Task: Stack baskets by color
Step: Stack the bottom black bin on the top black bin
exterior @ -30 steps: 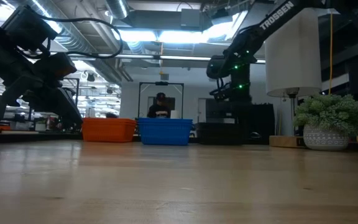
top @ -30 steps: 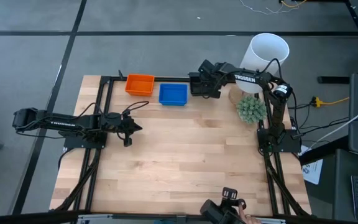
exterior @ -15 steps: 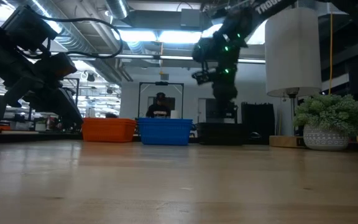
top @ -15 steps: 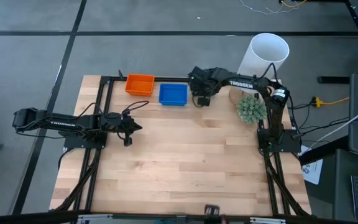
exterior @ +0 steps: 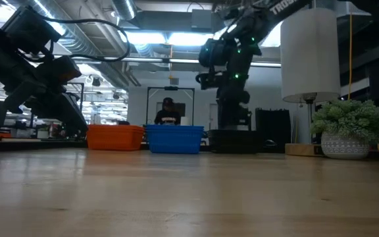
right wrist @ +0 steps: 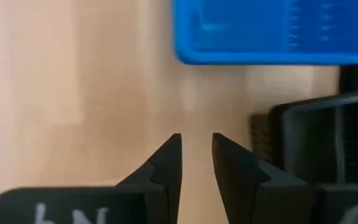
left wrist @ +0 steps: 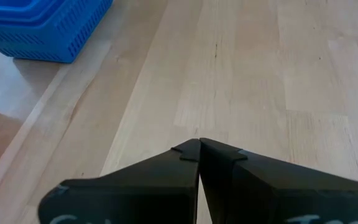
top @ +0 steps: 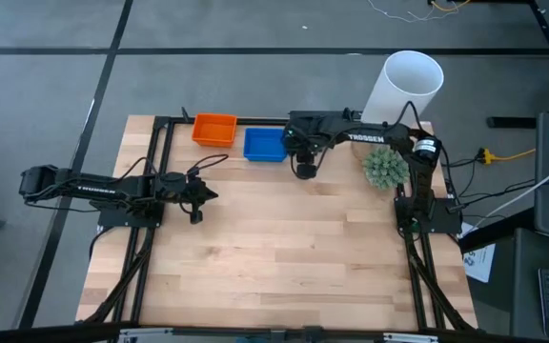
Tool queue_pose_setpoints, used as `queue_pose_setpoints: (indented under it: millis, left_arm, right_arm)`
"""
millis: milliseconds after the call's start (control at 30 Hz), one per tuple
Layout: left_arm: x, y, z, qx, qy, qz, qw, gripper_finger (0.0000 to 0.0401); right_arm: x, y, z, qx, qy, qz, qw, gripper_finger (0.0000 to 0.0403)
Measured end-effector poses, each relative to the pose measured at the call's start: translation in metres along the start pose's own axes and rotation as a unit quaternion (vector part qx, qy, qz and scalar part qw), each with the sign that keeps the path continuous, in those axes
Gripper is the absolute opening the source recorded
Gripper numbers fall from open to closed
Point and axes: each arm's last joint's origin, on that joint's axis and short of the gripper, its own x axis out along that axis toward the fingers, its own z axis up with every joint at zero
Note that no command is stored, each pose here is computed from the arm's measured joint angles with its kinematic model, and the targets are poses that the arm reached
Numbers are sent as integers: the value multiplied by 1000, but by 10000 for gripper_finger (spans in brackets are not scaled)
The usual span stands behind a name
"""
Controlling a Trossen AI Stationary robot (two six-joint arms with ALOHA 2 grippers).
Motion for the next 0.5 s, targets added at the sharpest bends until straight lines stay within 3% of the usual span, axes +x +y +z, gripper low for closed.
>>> queue_pose_setpoints:
  millis: [500]
  left_arm:
    - [0, 0, 0, 0, 0, 0, 1000, 0]
  right_arm:
    - [10, -38, -17, 36, -27, -36, 998, 90]
